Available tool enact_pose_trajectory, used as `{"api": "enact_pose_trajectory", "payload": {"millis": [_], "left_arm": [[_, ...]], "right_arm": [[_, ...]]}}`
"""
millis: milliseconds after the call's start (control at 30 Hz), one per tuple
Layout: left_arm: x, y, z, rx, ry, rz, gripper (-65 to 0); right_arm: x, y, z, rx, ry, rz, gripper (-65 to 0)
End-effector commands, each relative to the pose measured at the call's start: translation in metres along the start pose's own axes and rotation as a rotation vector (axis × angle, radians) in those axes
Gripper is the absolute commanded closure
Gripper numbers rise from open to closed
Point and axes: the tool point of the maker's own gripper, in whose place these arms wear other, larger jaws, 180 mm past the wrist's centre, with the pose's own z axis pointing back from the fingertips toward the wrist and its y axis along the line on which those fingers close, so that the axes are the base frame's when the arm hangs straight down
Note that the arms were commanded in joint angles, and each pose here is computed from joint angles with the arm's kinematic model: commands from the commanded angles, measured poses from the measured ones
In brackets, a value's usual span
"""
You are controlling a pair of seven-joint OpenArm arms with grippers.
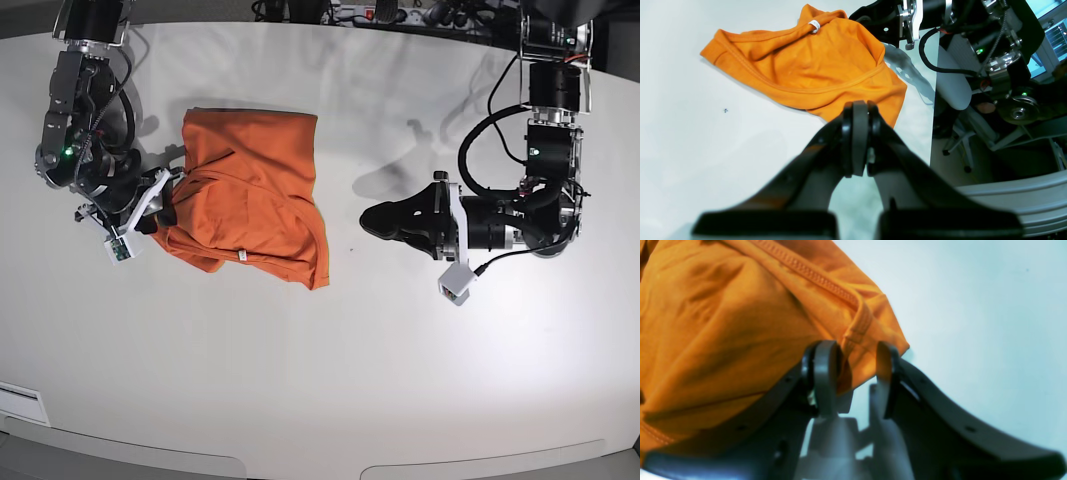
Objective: Fold the T-shirt properly
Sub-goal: 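Push the bundle's side inward with the right gripper to neaten it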
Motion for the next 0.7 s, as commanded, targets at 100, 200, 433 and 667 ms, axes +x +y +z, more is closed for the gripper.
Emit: {"api": "enact_pose_trajectory", "payload": {"millis": [100, 200, 433, 667], "left_arm": [[0.014, -0.003, 0.005, -0.007, -0.030, -0.037, 0.0], [0.014, -0.003, 0.005, -0.007, -0.030, -0.037, 0.0], [0.014, -0.003, 0.005, -0.007, -0.030, -0.037, 0.0], [0.014, -0.003, 0.005, -0.007, -0.030, -0.037, 0.0]], "right_arm": [[0.027, 0.003, 0.005, 0.039, -0.104, 0.011, 0.0], [0.040, 0.000, 0.005, 0.028, -0.145, 0.005, 0.0], [0.067, -0.011, 0.007, -0.008, -0.195, 0.011, 0.0], [0.079, -0.015, 0.007, -0.019, -0.198, 0.021, 0.0]]}}
